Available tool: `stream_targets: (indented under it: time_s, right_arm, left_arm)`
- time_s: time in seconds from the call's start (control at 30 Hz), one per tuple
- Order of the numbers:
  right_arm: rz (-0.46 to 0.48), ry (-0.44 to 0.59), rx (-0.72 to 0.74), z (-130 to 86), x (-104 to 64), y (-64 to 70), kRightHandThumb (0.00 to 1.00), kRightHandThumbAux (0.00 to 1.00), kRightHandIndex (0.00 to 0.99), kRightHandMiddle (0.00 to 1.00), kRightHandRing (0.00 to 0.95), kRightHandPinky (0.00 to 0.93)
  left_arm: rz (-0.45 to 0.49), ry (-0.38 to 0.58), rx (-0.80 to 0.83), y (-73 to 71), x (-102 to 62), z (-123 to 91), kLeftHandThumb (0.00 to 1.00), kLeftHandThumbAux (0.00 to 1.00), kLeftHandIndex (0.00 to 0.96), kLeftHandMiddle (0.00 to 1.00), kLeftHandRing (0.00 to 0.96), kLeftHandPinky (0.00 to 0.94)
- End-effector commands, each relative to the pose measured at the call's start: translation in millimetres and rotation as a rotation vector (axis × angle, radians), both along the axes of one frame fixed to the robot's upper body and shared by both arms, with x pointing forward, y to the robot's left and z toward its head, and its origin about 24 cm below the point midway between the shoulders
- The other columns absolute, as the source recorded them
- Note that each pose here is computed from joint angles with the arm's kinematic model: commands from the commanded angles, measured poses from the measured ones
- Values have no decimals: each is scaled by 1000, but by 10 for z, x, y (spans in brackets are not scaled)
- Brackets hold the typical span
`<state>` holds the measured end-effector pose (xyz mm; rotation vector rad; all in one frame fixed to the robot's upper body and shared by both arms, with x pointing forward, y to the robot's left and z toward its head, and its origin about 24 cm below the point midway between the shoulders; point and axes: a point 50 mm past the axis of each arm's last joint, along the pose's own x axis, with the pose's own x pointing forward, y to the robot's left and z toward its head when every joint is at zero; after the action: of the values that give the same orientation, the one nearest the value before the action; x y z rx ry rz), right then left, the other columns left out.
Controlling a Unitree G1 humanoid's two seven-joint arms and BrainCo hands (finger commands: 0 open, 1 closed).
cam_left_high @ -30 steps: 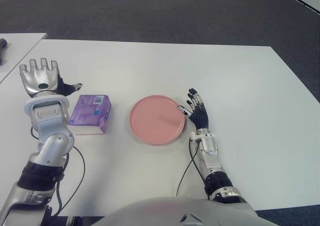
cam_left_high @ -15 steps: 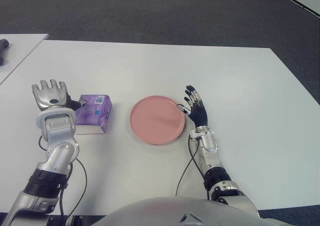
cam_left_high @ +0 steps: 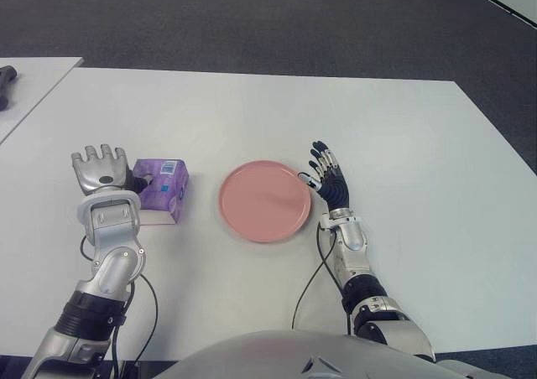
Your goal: Put the tissue paper into the plate.
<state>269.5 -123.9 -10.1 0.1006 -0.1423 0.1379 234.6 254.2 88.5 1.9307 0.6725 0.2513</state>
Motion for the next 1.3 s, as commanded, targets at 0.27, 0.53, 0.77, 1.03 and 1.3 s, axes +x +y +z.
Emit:
stream_targets:
  time_s: [0.27,0.53,0.77,1.03,1.3]
  right_arm:
    - [-52,200,22,-462,-413,-73,89,706,40,5,0,38]
    - [-48,207,18,-470,-409,-71,90,708,38,4,0,34]
    - [-43,216,-12,-482,-403,-73,87,692,38,8,0,29]
    - [-36,223,-11,-492,-397,-66,95,688,36,6,0,29]
    - [-35,216,-17,-487,-395,-54,104,673,40,13,0,30]
  left_arm:
    - [-20,-45,-50,-74,-61,76,0,215,0,0,0,0]
    - [-66,-84,-124,-183,-189,166,0,227,0,0,0,0]
    - [-84,-119,-152,-197,-227,225,0,254,0,0,0,0]
    - [-95,-194,-153,-188,-270,334,0,278,0,0,0,0]
    - [-130,-282,-155,-209,-420,553,0,289,0,0,0,0]
